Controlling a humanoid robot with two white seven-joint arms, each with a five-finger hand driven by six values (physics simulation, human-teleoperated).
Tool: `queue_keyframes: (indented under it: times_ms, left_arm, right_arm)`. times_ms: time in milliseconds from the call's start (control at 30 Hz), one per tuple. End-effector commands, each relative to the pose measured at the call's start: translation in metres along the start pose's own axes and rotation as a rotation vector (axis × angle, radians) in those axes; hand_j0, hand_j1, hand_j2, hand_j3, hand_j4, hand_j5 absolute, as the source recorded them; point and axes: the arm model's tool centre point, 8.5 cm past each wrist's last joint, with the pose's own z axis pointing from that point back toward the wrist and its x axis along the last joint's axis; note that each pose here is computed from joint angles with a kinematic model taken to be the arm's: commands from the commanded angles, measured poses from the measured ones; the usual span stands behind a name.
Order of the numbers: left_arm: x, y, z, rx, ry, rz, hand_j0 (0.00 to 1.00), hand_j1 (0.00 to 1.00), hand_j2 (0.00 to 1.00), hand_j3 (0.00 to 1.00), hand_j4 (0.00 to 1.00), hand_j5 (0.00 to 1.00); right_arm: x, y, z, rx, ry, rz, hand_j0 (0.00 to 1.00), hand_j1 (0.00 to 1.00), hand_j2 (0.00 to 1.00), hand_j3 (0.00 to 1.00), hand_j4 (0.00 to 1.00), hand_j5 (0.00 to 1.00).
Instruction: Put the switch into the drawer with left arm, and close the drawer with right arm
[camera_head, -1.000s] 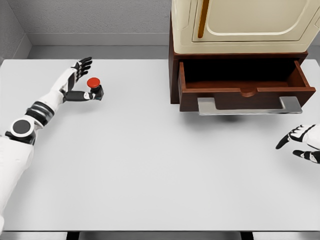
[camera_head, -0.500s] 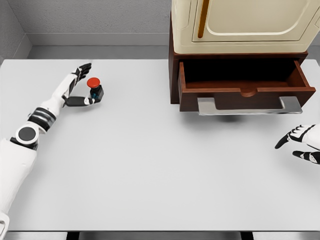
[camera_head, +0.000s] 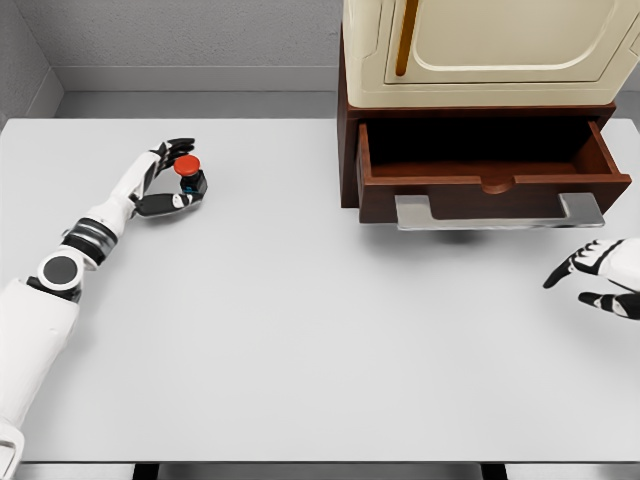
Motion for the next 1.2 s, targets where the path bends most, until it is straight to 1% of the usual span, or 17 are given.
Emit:
queue_keyframes:
  times_ms: [0, 233, 333, 400, 433, 500, 567, 633, 667, 700, 733, 767, 833, 900, 1000, 1100, 1167]
  left_arm:
    - [0.001, 0.0, 0.0, 0.002, -0.003, 0.005, 0.8, 0.8, 0.8, 0.8, 0.8, 0.8]
    - [0.001, -0.002, 0.0, -0.001, -0.006, 0.006, 0.8, 0.8, 0.8, 0.8, 0.8, 0.8]
    - [0.002, -0.003, 0.0, -0.002, -0.01, 0.005, 0.67, 0.67, 0.67, 0.67, 0.67, 0.67]
    - [0.001, -0.003, 0.0, -0.003, -0.008, 0.006, 0.66, 0.66, 0.66, 0.66, 0.66, 0.66]
    - [0.002, -0.003, 0.0, -0.003, -0.01, 0.006, 0.64, 0.64, 0.64, 0.64, 0.64, 0.64]
    - [0.002, -0.004, 0.0, -0.004, -0.011, 0.006, 0.62, 0.62, 0.62, 0.62, 0.62, 0.62]
    - [0.001, -0.004, 0.001, -0.004, -0.01, 0.006, 0.61, 0.61, 0.61, 0.61, 0.61, 0.61]
    - [0.002, -0.004, 0.0, -0.005, -0.013, 0.006, 0.54, 0.54, 0.54, 0.54, 0.54, 0.54]
    - [0.003, -0.004, 0.0, -0.005, -0.018, 0.005, 0.54, 0.54, 0.54, 0.54, 0.54, 0.54]
    - [0.004, -0.004, 0.0, -0.005, -0.019, 0.005, 0.5, 0.5, 0.5, 0.5, 0.5, 0.5]
    - [0.006, -0.004, -0.001, -0.006, -0.03, 0.003, 0.45, 0.45, 0.45, 0.45, 0.45, 0.45]
    - [0.01, -0.004, -0.002, -0.005, -0.042, 0.003, 0.44, 0.44, 0.44, 0.44, 0.44, 0.44]
    - [0.011, -0.004, -0.003, -0.006, -0.048, 0.001, 0.38, 0.38, 0.38, 0.38, 0.38, 0.38]
    - [0.012, -0.004, -0.003, -0.006, -0.051, 0.001, 0.35, 0.35, 0.35, 0.35, 0.35, 0.35]
    - [0.018, -0.003, -0.005, -0.004, -0.07, 0.0, 0.35, 0.35, 0.35, 0.35, 0.35, 0.35]
    - [0.034, -0.003, -0.01, -0.011, -0.118, -0.009, 0.35, 0.35, 0.35, 0.35, 0.35, 0.35]
    - [0.041, -0.005, -0.012, -0.017, -0.139, -0.012, 0.35, 0.35, 0.35, 0.35, 0.35, 0.35]
  right_arm:
    - [0.0, 0.001, -0.001, 0.0, -0.003, -0.007, 0.61, 0.61, 0.61, 0.61, 0.61, 0.61]
    - [0.001, 0.002, -0.002, 0.002, -0.005, -0.009, 0.61, 0.61, 0.61, 0.61, 0.61, 0.61]
    - [0.001, 0.0, -0.001, -0.006, -0.01, -0.014, 0.61, 0.61, 0.61, 0.61, 0.61, 0.61]
    - [0.001, -0.001, -0.001, -0.01, -0.014, -0.019, 0.61, 0.61, 0.61, 0.61, 0.61, 0.61]
    - [0.001, -0.002, -0.001, -0.011, -0.013, -0.018, 0.61, 0.61, 0.61, 0.61, 0.61, 0.61]
    - [0.001, -0.004, 0.001, -0.015, -0.01, -0.015, 0.61, 0.61, 0.61, 0.61, 0.61, 0.61]
    - [0.001, -0.005, 0.001, -0.023, -0.013, -0.02, 0.61, 0.61, 0.61, 0.61, 0.61, 0.61]
    - [0.0, -0.009, 0.004, -0.032, -0.007, -0.012, 0.61, 0.61, 0.61, 0.61, 0.61, 0.61]
    - [0.0, -0.011, 0.005, -0.041, -0.009, -0.016, 0.61, 0.61, 0.61, 0.61, 0.61, 0.61]
    - [0.0, -0.013, 0.007, -0.05, -0.006, -0.014, 0.61, 0.61, 0.61, 0.61, 0.61, 0.61]
    - [0.0, -0.014, 0.007, -0.051, -0.006, -0.013, 0.61, 0.61, 0.61, 0.61, 0.61, 0.61]
    - [0.0, -0.014, 0.007, -0.052, -0.006, -0.012, 0.61, 0.61, 0.61, 0.61, 0.61, 0.61]
    - [0.0, -0.014, 0.007, -0.053, -0.006, -0.013, 0.61, 0.61, 0.61, 0.61, 0.61, 0.61]
    - [-0.001, -0.017, 0.009, -0.06, -0.002, -0.007, 0.61, 0.61, 0.61, 0.61, 0.61, 0.61]
    - [-0.001, -0.019, 0.011, -0.066, 0.003, -0.003, 0.62, 0.62, 0.62, 0.62, 0.62, 0.62]
    - [-0.001, -0.02, 0.011, -0.065, 0.003, -0.002, 0.62, 0.62, 0.62, 0.62, 0.62, 0.62]
    - [-0.001, -0.02, 0.011, -0.065, 0.003, -0.002, 0.62, 0.62, 0.62, 0.62, 0.62, 0.62]
